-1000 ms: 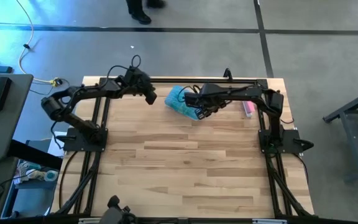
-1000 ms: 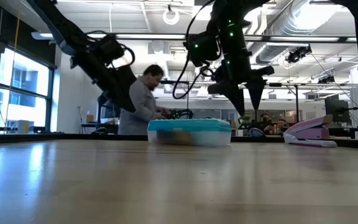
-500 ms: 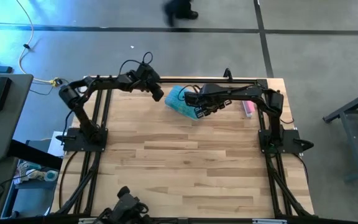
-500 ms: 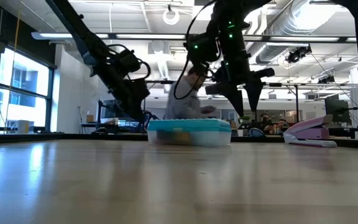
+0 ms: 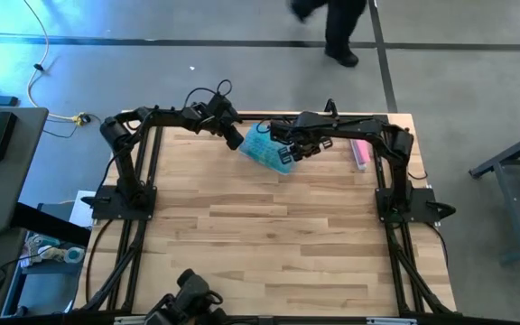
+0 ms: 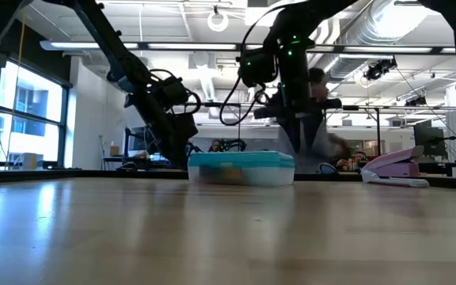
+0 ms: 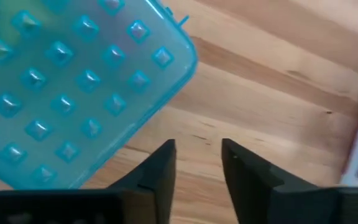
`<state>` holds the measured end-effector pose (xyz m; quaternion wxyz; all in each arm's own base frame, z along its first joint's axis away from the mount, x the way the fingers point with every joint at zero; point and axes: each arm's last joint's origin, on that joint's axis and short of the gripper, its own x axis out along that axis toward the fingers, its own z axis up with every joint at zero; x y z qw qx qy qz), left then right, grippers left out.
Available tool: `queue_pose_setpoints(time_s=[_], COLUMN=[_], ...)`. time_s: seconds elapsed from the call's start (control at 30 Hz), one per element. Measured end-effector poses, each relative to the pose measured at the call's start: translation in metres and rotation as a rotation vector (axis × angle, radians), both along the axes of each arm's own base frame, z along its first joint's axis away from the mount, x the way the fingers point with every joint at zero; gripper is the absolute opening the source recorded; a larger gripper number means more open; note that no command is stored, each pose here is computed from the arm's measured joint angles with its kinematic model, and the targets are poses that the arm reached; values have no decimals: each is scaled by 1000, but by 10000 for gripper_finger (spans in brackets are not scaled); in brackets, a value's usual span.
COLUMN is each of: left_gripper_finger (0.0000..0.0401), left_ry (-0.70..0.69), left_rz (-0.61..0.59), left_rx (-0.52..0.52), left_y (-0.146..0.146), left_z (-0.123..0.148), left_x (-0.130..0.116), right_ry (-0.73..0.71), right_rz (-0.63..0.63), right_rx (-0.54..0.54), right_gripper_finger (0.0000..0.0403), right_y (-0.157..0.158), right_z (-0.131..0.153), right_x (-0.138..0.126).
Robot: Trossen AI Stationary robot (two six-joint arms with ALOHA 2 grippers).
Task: Pack school essentials
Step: Close the supply box
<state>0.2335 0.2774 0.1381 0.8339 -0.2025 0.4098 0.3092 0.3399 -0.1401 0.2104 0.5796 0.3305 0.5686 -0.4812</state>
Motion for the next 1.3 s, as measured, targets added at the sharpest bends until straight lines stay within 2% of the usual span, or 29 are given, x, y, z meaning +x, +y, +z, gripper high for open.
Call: queue_pose_setpoints(time_s=[0.23,0.37,0.77,1.1,1.3], left_gripper_finger=[0,0,0,0,0], left_ry=[0,0,38,61,76], left_rz=[-2,-6,-94,-153,-188], left_rx=[0,1,-43,-40,-85], left_y=[-1,-1,-26,-45,-60], left_z=[0,0,-3,-4,-6], left_x=[1,2,22,37,45], right_ry=[-72,-79,-42,-84,-78], right_rz=[-35,-41,4,42,58], right_rx=[47,35,-16,-34,-62], right_gripper_finger=[36,5,1,0,0], right_y=[-1,-2,-20,-30,-40], right_z=[-27,-32,-32,-32,-31], right_x=[-3,-3,-11,-9,-13])
